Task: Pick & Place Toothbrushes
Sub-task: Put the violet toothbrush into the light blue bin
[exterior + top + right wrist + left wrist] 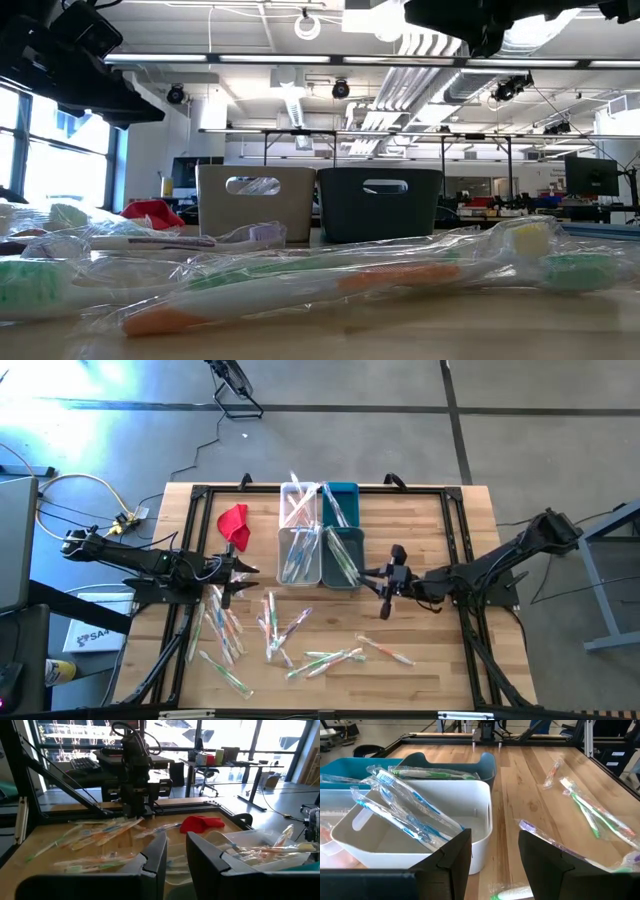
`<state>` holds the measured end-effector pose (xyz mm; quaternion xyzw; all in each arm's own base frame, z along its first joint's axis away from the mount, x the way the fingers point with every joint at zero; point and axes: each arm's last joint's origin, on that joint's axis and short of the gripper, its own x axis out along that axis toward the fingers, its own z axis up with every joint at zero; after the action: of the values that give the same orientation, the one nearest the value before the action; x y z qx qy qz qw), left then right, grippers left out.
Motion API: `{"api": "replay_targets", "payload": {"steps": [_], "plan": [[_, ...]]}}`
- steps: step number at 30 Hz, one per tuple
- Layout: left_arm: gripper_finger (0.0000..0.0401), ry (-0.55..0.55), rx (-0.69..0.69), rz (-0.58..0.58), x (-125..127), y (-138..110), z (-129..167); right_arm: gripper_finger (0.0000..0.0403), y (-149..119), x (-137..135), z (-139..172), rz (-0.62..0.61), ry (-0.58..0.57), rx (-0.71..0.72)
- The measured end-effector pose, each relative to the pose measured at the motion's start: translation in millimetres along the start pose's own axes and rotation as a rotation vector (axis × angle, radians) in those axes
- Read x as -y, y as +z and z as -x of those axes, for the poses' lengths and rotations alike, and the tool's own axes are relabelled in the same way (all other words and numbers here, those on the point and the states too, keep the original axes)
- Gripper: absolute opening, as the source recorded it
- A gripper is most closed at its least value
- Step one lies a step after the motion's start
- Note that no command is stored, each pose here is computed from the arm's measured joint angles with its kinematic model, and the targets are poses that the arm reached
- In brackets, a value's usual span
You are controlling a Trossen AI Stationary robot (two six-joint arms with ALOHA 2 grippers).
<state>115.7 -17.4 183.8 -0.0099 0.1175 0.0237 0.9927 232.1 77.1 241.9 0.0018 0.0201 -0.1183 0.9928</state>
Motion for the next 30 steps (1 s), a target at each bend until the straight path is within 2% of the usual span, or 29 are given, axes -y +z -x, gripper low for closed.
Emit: {"api": "replay_targets", "payload": {"steps": [10,18,22,30], "plan": [[0.0159,0.000,0.000,0.000,0,0,0,0.0065,7,-11,-11,0.005,0.111,0.012],[0.0159,0.000,0.001,0.000,0,0,0,0.0065,19,-35,-45,0.210,0.136,-0.022],[0.0159,0.000,0.001,0.000,0,0,0,0.0065,18,-40,-65,0.263,0.129,-0.074],[0.0159,0.000,0.001,0.000,0,0,0,0.0065,9,-37,-110,0.226,0.310,-0.163]]}}
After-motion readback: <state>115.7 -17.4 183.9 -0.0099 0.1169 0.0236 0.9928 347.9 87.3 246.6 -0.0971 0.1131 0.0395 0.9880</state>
